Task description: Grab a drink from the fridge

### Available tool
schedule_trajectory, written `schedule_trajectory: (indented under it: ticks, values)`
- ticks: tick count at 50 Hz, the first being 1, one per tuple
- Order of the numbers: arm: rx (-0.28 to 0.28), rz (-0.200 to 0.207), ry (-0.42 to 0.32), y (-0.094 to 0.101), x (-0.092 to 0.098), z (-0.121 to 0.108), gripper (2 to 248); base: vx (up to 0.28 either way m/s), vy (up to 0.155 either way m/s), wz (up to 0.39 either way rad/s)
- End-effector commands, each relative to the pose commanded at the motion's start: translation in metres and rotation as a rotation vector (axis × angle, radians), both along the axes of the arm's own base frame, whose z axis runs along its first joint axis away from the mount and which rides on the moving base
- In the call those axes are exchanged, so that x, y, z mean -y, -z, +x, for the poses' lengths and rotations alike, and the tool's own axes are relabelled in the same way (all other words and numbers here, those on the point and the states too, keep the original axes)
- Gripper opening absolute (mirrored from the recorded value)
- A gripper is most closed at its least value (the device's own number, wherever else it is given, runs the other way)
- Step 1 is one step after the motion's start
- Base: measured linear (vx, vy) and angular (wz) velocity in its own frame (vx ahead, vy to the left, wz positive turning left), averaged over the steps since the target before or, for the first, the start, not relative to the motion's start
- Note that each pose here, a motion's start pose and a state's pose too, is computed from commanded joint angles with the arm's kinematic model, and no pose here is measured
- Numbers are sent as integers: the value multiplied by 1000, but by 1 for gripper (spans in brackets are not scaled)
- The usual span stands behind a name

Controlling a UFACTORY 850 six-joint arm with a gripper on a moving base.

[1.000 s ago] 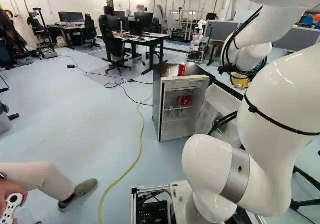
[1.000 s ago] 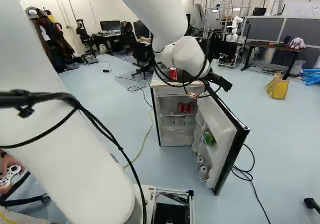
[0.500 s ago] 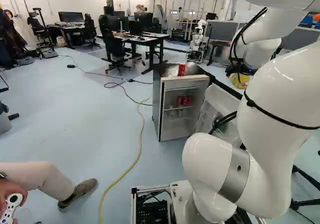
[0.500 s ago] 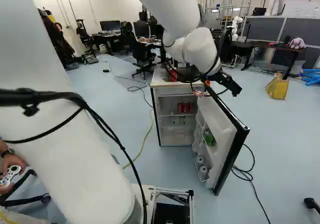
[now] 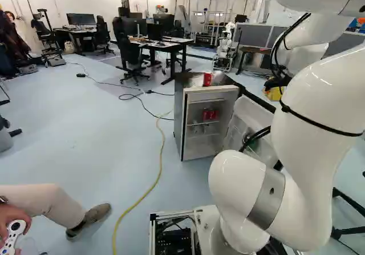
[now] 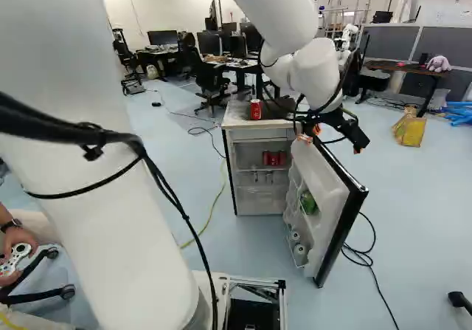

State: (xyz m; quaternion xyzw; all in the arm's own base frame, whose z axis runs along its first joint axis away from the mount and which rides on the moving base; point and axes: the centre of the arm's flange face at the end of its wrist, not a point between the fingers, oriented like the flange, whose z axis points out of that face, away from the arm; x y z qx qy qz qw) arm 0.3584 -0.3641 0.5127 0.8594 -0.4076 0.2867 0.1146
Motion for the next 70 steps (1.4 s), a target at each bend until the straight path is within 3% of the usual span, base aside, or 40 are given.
schedule_trajectory:
  ticks: [25,70]
  values:
    - [-5,4,44,2,47,13,247,0,0,0]
    - [-76,70,96,13,124,45,247,0,0,0]
